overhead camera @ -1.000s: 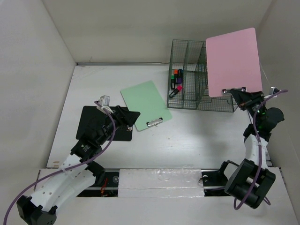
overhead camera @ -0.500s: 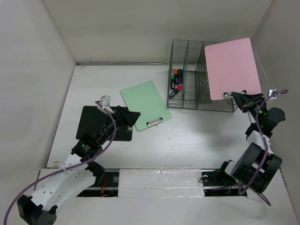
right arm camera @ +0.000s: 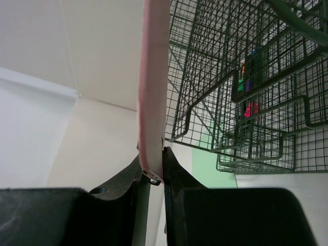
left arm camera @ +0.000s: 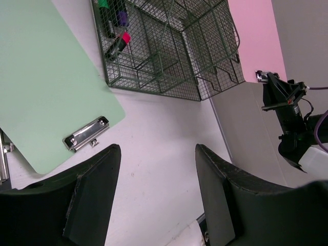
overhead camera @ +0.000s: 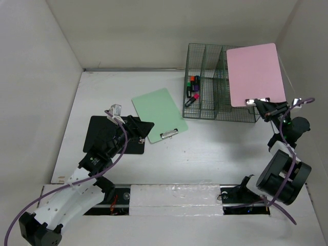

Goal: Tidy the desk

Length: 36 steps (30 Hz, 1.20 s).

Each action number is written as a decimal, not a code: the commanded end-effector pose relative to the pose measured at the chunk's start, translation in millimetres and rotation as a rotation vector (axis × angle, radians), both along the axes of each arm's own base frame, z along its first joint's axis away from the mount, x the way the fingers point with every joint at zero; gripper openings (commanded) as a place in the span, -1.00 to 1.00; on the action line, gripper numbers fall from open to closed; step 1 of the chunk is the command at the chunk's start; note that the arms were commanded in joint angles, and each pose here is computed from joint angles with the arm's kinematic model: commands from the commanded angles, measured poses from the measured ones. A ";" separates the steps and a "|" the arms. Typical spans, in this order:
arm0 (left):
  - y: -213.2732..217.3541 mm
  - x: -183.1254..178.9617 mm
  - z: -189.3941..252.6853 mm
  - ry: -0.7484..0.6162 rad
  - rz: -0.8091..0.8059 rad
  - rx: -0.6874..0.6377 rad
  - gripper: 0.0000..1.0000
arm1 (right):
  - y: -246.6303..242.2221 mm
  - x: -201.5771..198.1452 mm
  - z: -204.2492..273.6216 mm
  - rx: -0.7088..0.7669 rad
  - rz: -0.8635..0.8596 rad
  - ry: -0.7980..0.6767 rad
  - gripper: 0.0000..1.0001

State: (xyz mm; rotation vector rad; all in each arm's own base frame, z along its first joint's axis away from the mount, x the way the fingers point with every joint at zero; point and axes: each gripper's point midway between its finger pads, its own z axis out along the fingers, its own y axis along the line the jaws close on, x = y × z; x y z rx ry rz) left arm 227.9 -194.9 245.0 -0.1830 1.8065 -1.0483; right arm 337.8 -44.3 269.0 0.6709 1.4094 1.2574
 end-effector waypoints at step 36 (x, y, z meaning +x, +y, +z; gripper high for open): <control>-0.4 1.3 10.4 -0.042 0.002 -0.030 0.12 | 7.1 51.4 3.2 -0.046 -0.073 0.016 -0.83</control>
